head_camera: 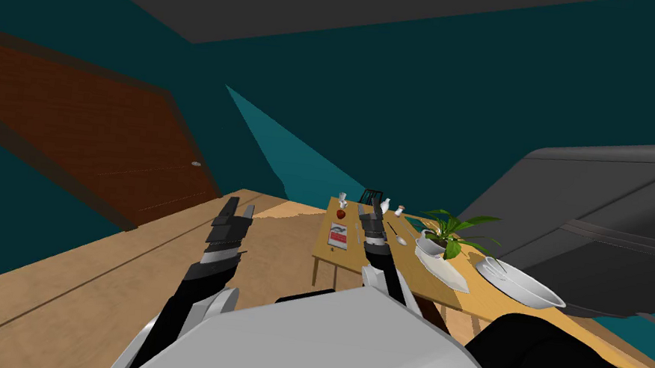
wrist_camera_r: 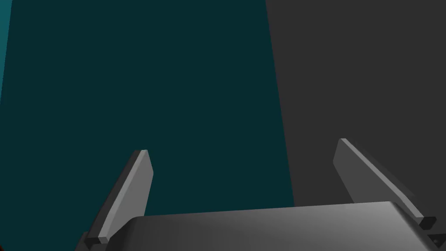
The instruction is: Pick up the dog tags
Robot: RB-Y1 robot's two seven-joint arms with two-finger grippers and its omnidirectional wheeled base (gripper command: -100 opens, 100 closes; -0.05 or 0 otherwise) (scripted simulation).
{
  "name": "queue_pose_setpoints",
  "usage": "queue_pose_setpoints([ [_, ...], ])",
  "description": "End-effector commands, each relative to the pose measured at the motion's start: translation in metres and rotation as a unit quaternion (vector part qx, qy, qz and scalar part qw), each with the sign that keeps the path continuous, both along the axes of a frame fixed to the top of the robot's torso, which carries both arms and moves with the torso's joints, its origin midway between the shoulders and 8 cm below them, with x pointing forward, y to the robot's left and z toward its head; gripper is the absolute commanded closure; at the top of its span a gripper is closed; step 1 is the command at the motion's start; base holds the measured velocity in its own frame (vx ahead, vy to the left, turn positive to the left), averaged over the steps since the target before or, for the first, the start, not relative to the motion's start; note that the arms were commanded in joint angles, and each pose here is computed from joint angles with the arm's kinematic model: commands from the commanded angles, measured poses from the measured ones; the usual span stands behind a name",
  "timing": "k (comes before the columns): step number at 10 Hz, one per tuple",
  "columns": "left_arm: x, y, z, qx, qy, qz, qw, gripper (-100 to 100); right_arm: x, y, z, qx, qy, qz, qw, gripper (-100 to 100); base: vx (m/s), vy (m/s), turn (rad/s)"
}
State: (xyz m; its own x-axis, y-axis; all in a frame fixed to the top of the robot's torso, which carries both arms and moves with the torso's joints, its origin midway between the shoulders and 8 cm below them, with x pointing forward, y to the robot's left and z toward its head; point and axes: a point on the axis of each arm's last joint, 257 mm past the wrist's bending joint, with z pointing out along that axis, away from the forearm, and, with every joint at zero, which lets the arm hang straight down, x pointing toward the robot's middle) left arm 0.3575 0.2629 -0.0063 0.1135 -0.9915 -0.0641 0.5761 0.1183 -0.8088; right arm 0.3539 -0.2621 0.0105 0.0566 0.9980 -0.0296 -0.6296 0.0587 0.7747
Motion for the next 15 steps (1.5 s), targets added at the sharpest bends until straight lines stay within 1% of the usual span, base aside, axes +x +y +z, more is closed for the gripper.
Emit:
queue_pose_setpoints([
  [1, 0.0, 0.0, 0.0, 0.0, 0.0, 0.0, 1.0, 0, 0.007, 0.003, -0.012, -0.03, 0.015, -0.001, 0.9994, -100, -0.085, 0.046, 0.025],
  [3, 0.0, 0.0, 0.0, 0.0, 0.0, 0.0, 1.0, 0, 0.016, 0.004, -0.028, -0.065, 0.035, -0.007, 0.9972, -100, -0.15, 0.063, 0.022],
  [5, 0.0, 0.0, 0.0, 0.0, 0.0, 0.0, 1.0, 0, 0.028, 0.003, -0.049, -0.108, 0.059, -0.02, 0.9922, -100, -0.124, 0.076, 0.041],
  [7, 0.0, 0.0, 0.0, 0.0, 0.0, 0.0, 1.0, 0, 0.039, -0.001, -0.073, -0.158, 0.084, -0.036, 0.9832, -100, -0.11, 0.061, 0.043],
  [8, 0.0, 0.0, 0.0, 0.0, 0.0, 0.0, 1.0, 0, 0.046, -0.004, -0.088, -0.185, 0.1, -0.045, 0.9767, -100, -0.114, 0.068, 0.058],
  [9, 0.0, 0.0, 0.0, 0.0, 0.0, 0.0, 1.0, 0, 0.051, -0.008, -0.099, -0.212, 0.11, -0.054, 0.9695, -100, -0.111, 0.079, 0.058],
  [10, 0.0, 0.0, 0.0, 0.0, 0.0, 0.0, 1.0, 0, 0.052, -0.009, -0.106, -0.212, 0.118, -0.055, 0.9685, -100, -0.074, 0.059, 0.016],
  [12, 0.0, 0.0, 0.0, 0.0, 0.0, 0.0, 1.0, 0, 0.063, -0.018, -0.13, -0.271, 0.14, -0.075, 0.9493, -100, -0.069, 0.065, 0.062],
  [13, 0.0, 0.0, 0.0, 0.0, 0.0, 0.0, 1.0, 0, 0.064, -0.02, -0.138, -0.271, 0.149, -0.074, 0.9482, -100, -0.08, 0.045, 0.013],
  [15, 0.0, 0.0, 0.0, 0.0, 0.0, 0.0, 1.0, 0, 0.074, -0.031, -0.162, -0.331, 0.17, -0.092, 0.9237, -100, -0.084, 0.063, 0.059],
])
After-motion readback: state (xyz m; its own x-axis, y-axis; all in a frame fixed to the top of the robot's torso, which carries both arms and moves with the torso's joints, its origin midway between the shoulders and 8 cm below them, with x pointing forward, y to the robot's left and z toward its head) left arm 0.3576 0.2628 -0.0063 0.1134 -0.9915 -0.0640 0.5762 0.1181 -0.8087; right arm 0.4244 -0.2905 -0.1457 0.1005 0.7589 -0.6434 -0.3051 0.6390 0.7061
